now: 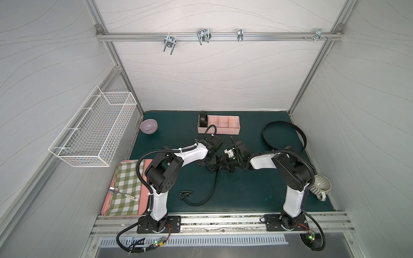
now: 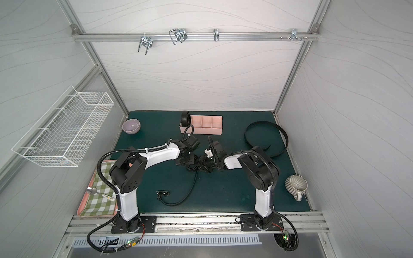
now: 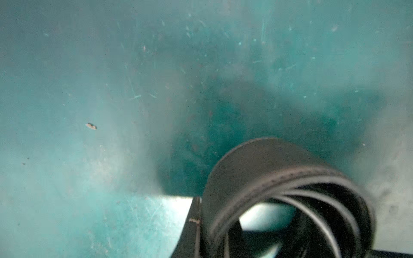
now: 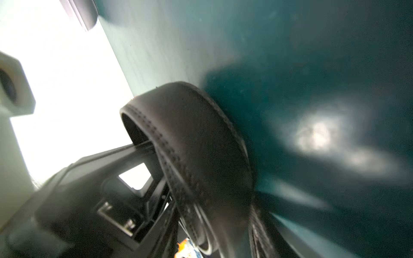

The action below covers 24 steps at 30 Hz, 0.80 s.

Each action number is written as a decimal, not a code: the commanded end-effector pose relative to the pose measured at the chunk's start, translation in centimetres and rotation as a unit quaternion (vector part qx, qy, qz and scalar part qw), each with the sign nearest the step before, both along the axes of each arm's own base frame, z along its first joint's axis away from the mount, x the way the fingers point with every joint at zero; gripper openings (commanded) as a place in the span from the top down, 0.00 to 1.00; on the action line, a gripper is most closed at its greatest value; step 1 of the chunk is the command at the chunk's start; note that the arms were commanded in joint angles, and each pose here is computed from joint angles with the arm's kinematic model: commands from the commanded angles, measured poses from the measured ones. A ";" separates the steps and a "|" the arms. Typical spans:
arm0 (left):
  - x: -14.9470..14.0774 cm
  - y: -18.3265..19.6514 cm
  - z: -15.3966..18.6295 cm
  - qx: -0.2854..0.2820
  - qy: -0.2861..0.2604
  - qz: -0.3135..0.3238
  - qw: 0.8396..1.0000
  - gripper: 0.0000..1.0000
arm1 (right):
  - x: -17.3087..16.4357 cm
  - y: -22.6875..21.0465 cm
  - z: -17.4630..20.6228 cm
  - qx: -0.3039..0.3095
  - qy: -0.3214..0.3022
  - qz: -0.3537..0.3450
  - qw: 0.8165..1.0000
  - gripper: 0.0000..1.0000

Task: Place the belts into the storage roll
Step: Roll the belt at the center of the board.

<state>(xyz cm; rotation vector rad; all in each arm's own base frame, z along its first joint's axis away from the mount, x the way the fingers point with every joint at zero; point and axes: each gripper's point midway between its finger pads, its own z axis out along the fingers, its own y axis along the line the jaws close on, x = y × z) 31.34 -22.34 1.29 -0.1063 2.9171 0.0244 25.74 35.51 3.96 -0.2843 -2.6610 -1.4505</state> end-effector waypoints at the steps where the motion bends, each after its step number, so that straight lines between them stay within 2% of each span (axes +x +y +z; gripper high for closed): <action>1: -5.5 -2.9 -6.9 -0.041 0.109 -0.015 0.993 1.00 | -3.5 1.1 -1.7 -0.016 0.062 0.009 0.998 0.49; 4: -5.8 -2.9 -6.8 -0.040 0.111 -0.020 0.993 1.00 | -4.1 0.9 -2.2 -0.033 0.066 0.015 0.997 0.55; 10: -6.7 -2.9 -6.5 -0.046 0.121 -0.035 0.991 1.00 | -4.6 -0.5 -3.2 -0.082 0.057 0.048 0.994 0.73; 19: -8.5 -4.4 -3.0 -0.124 0.129 -0.075 0.981 1.00 | -4.2 -3.8 -1.2 -0.173 -0.014 0.131 0.976 0.83; 20: -8.7 -4.7 -2.5 -0.134 0.127 -0.078 0.980 0.99 | -4.1 -4.1 -0.9 -0.183 -0.025 0.141 0.973 0.84; 24: -8.8 -5.0 -0.1 -0.164 0.109 -0.080 0.977 0.81 | -3.6 -5.0 0.1 -0.207 -0.051 0.159 0.964 0.91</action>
